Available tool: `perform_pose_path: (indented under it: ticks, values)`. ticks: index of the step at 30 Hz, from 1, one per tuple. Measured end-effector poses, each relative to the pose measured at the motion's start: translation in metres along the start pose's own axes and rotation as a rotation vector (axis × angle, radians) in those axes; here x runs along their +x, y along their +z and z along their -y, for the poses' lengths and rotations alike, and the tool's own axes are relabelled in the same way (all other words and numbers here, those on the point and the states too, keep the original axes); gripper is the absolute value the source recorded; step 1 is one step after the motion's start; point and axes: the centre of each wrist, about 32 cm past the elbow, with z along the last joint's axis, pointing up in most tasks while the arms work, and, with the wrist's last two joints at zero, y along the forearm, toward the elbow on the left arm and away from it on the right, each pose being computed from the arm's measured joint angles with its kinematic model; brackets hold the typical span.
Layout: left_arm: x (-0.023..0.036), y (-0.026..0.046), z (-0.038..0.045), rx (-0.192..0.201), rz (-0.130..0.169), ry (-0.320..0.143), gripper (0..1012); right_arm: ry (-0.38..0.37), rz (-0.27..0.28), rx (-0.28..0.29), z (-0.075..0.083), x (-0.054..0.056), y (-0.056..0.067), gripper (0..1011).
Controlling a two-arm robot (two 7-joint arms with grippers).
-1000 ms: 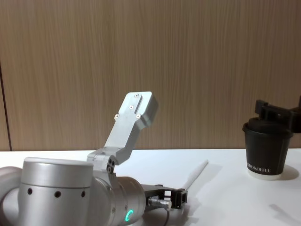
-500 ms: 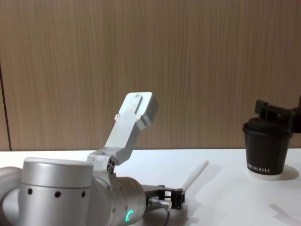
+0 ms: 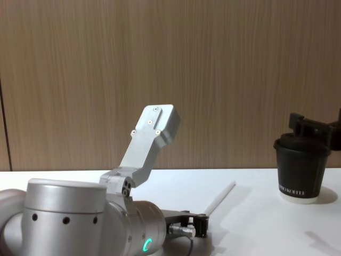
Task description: Pick up the straw with one hand, pass it to the other hand, and insert it into the cup.
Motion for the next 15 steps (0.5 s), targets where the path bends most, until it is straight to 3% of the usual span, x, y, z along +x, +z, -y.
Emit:
perform_pose_path:
  ticks: [15]
  values:
    - [-0.0004,0.0,0.0001,0.0,-0.001,-0.002,179,0.0,0.0,0.0,0.0,0.0,0.0,1001]
